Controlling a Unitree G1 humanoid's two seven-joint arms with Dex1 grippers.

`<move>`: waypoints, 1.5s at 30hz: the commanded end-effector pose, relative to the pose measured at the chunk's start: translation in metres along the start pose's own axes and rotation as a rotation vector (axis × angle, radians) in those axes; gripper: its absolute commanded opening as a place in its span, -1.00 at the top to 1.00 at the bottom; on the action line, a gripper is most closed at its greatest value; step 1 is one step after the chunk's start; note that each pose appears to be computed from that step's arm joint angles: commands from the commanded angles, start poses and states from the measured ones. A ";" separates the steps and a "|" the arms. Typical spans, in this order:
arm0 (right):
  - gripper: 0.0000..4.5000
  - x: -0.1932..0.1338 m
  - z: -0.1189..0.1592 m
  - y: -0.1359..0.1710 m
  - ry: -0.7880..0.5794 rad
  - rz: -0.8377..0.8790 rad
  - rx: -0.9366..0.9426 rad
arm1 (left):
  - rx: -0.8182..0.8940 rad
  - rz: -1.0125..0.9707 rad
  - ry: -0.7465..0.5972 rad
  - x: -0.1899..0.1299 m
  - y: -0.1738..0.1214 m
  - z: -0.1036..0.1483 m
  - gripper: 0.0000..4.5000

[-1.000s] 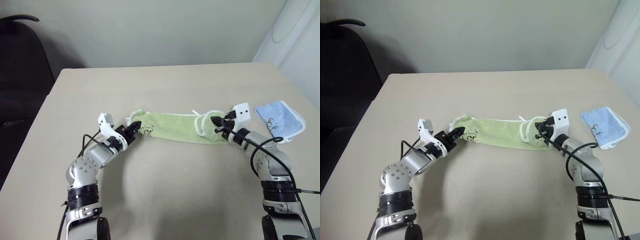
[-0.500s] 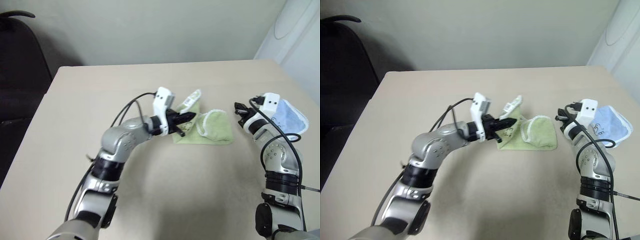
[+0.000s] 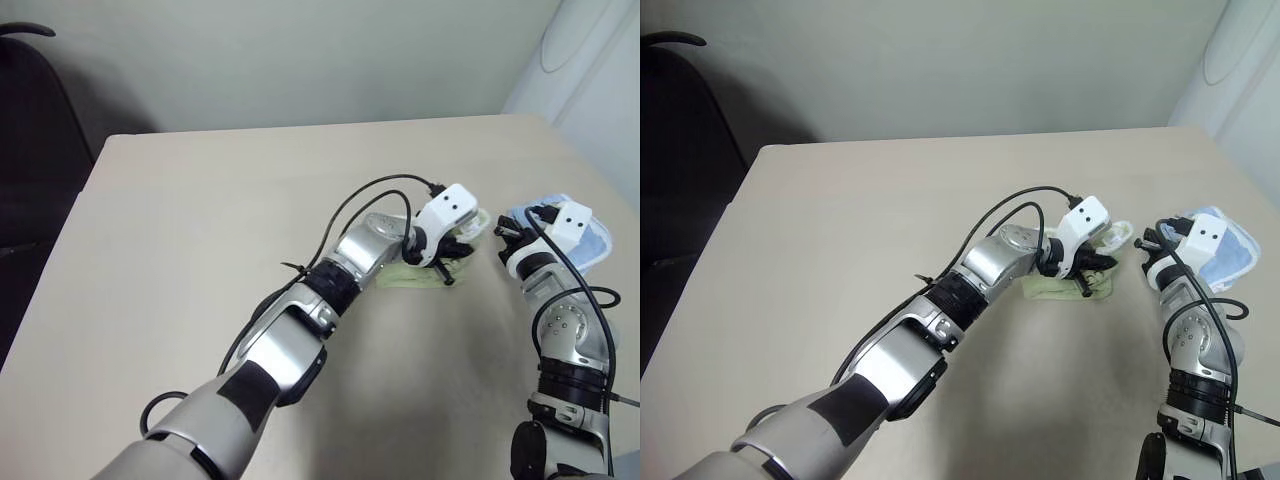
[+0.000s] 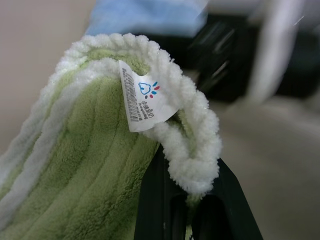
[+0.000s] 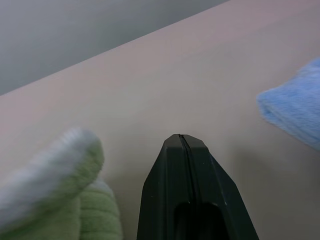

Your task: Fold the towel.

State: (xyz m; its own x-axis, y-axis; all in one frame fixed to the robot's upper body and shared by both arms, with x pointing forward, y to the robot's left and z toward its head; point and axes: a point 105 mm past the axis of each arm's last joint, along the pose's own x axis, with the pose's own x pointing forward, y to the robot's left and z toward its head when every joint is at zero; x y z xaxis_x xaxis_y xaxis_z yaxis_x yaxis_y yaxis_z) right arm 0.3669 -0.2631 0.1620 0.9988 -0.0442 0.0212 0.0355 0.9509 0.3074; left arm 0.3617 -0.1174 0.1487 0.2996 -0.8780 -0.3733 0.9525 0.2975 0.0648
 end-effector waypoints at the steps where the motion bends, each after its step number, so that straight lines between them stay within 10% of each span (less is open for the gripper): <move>1: 1.00 -0.005 0.018 0.000 -0.072 -0.007 -0.003 | 0.041 0.001 -0.035 0.004 -0.002 0.014 0.79; 8: 1.00 -0.001 0.017 0.002 -0.056 0.005 -0.018 | -0.091 -0.030 -0.136 -0.003 0.000 0.022 -0.18; 24: 1.00 -0.002 0.040 0.005 -0.064 0.070 -0.182 | -0.255 0.107 -0.296 -0.062 0.050 0.022 -0.18; 33: 1.00 -0.010 0.013 0.053 0.095 0.327 -0.213 | -0.203 0.131 -0.360 -0.082 0.054 0.012 0.97; 45: 1.00 -0.023 -0.078 0.047 0.425 0.323 -0.261 | -0.173 0.135 -0.068 -0.058 0.044 -0.059 0.97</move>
State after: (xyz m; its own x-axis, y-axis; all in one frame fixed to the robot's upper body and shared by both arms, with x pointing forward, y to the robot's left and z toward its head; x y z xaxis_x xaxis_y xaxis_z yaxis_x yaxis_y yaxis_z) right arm 0.3507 -0.1946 0.1107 0.8958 0.3406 -0.2857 -0.3178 0.9400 0.1239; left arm 0.3838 -0.0300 0.1305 0.4268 -0.8650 -0.2639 0.8819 0.4627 -0.0906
